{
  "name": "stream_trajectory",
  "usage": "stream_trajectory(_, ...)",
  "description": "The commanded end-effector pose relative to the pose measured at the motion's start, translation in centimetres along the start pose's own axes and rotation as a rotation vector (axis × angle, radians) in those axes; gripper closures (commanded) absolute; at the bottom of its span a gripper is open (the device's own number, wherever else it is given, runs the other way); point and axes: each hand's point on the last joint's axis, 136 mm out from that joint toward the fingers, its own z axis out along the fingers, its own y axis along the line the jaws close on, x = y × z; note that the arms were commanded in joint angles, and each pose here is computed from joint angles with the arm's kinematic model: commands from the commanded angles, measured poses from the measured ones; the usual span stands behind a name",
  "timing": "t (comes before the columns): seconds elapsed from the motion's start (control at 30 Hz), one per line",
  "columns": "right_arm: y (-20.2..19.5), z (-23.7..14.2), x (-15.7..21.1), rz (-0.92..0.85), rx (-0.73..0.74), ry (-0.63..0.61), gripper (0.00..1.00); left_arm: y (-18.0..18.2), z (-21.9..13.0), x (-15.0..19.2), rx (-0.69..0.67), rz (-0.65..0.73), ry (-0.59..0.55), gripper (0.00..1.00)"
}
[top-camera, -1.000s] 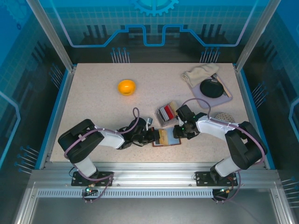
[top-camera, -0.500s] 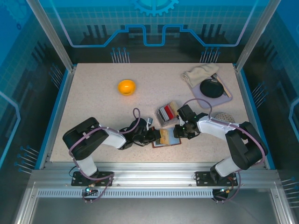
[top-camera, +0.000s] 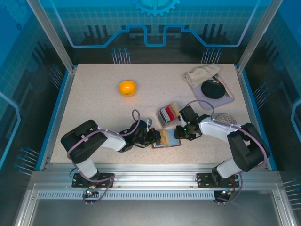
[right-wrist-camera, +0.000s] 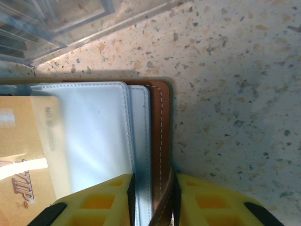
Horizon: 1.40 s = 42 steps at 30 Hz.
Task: Put the credit cards into the card holder
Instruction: Insert the credit card into the card slot.
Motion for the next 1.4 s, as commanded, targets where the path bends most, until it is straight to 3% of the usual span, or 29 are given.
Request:
stream_trajectory(0.0,0.0,0.8,2.0,0.033,-0.034,0.079,0.74,0.0,0.6,-0.1,-0.02,-0.009,-0.025,1.0)
stream_trajectory(0.27,0.5,0.9,2.3,0.044,-0.065,0.087,0.73,0.0,1.8,1.2,-0.033,0.008,0.025,1.0)
stream_trajectory(0.47,0.0,0.5,2.0,0.043,-0.035,0.076,0.7,0.8,0.9,0.9,-0.111,0.02,0.009,0.81)
stream_trajectory(0.57,-0.3,0.3,1.9,0.046,-0.03,0.074,0.7,1.2,0.0,0.8,-0.166,0.044,0.003,0.79)
stream_trajectory(0.83,0.2,0.2,1.7,0.046,-0.063,0.075,0.7,0.4,0.5,1.0,-0.165,0.08,0.038,0.93)
stream_trajectory(1.17,0.6,0.5,1.9,0.055,-0.095,0.087,0.7,-0.3,2.4,1.4,-0.142,0.078,0.097,0.93)
stream_trajectory(1.37,-0.2,0.6,2.1,0.067,-0.051,0.086,0.69,-0.7,1.5,1.3,-0.137,0.082,0.075,0.9)
